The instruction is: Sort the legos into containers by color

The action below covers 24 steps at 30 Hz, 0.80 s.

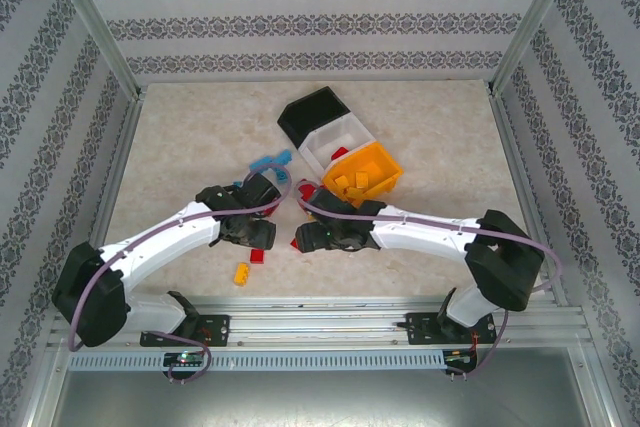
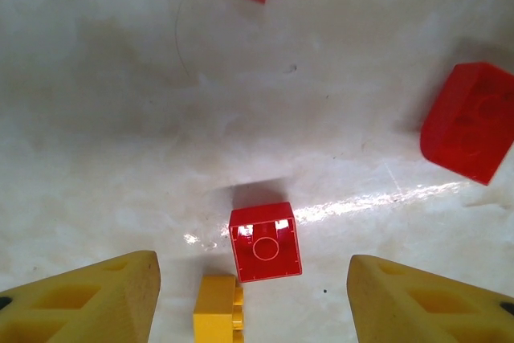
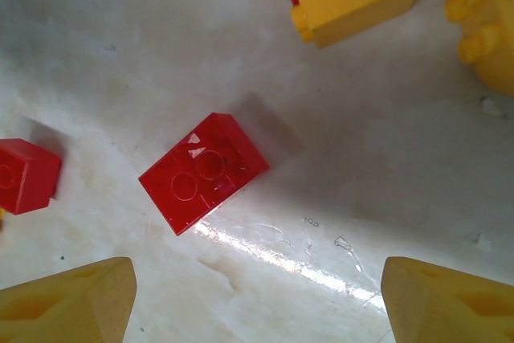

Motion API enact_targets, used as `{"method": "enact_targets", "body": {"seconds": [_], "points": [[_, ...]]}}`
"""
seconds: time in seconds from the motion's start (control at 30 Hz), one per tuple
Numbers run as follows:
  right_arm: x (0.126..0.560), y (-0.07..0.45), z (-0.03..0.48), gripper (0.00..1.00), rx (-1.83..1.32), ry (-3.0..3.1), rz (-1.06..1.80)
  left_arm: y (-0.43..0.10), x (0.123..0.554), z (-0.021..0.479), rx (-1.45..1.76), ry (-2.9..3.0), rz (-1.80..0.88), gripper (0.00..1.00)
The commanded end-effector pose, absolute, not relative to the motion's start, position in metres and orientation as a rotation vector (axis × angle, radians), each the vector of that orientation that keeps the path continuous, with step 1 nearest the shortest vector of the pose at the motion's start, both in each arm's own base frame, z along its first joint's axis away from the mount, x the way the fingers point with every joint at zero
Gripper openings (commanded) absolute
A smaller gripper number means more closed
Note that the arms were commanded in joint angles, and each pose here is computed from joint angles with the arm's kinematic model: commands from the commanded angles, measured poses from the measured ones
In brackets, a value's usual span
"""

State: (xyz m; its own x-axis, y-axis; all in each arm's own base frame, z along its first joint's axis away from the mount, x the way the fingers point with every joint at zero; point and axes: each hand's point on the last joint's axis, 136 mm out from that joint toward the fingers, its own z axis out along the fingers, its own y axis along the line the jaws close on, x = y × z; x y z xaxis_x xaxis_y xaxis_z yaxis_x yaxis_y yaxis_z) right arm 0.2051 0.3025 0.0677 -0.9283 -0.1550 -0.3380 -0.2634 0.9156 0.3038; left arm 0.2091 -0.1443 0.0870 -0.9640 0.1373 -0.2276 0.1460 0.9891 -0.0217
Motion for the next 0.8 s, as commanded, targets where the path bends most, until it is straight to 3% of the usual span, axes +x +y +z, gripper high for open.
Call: {"method": "enact_targets", "body": {"seconds": [0.0, 0.53, 0.77], "points": [[0.209, 0.307, 0.070, 0.80, -0.270, 2.751, 0.485, -0.148, 0.200, 0.070, 0.178, 2.956, -0.073, 0.64], [0.204, 0.311, 0.071, 0.80, -0.289, 2.738, 0.494, -0.160, 0.194, 0.020, 0.164, 3.036, -0.119, 0.56], [0.202, 0.303, 0.074, 0.81, -0.275, 2.721, 0.496, -0.160, 0.194, 0.008, 0.159, 3.037, -0.112, 0.44]]}}
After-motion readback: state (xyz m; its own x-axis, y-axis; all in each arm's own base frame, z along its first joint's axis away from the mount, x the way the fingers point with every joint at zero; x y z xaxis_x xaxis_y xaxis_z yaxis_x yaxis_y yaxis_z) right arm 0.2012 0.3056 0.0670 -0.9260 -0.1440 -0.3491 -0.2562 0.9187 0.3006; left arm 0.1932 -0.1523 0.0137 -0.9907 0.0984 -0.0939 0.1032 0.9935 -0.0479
